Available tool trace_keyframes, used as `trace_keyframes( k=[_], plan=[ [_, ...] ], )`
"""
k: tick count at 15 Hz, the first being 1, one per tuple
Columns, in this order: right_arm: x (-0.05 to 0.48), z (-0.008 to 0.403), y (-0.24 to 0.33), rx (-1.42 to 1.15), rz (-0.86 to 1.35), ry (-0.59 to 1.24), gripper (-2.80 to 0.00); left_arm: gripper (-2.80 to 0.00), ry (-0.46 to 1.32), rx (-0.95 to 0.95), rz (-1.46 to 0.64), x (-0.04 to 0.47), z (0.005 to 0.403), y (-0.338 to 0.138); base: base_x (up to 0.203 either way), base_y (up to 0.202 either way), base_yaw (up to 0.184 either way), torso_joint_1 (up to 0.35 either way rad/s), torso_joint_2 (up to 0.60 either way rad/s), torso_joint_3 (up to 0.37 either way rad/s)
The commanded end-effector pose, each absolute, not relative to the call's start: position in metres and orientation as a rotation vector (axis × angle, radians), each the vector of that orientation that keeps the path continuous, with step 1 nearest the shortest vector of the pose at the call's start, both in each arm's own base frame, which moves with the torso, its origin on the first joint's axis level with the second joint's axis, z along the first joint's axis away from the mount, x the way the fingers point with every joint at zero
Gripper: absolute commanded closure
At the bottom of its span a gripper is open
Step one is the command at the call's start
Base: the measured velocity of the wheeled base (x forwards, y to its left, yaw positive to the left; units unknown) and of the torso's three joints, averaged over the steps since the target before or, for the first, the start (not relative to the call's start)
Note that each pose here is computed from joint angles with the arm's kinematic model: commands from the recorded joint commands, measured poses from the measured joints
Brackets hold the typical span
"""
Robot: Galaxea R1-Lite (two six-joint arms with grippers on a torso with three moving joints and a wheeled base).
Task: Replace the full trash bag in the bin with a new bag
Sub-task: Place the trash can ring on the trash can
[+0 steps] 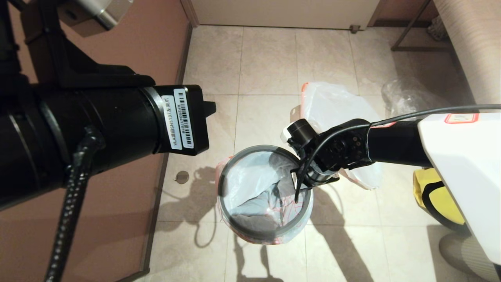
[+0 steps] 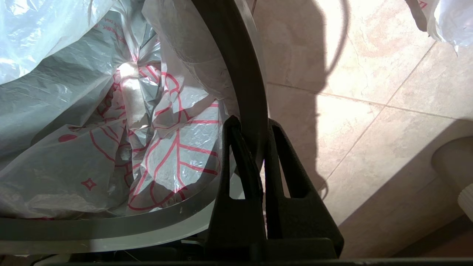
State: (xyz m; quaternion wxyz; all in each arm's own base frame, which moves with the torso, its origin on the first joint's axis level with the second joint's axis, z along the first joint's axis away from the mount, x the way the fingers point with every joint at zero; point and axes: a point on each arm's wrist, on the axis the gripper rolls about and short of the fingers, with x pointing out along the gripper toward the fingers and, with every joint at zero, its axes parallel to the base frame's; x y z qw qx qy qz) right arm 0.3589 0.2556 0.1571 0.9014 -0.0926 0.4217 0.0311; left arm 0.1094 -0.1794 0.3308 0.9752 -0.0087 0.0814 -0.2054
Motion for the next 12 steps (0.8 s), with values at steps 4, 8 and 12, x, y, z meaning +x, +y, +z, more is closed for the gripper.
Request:
trace_keyframes(
  k=[4, 8, 12],
  plan=[
    [0.350, 0.161, 0.264, -0.198, 0.089, 0.866, 0.00, 0.00, 0.168, -0.013, -0.424, 0.107, 0.329, -0.181, 0.000, 0.000, 0.000, 0.000, 0.00, 0.000],
    [0.349, 0.156, 0.268, -0.211, 0.091, 0.874, 0.00, 0.00, 0.166, -0.015, -0.427, 0.106, 0.330, -0.180, 0.000, 0.000, 0.000, 0.000, 0.00, 0.000],
    [0.336, 0.177, 0.258, -0.199, 0.082, 0.846, 0.00, 0.00, 0.167, -0.013, -0.428, 0.106, 0.329, -0.181, 0.000, 0.000, 0.000, 0.000, 0.00, 0.000]
  ],
)
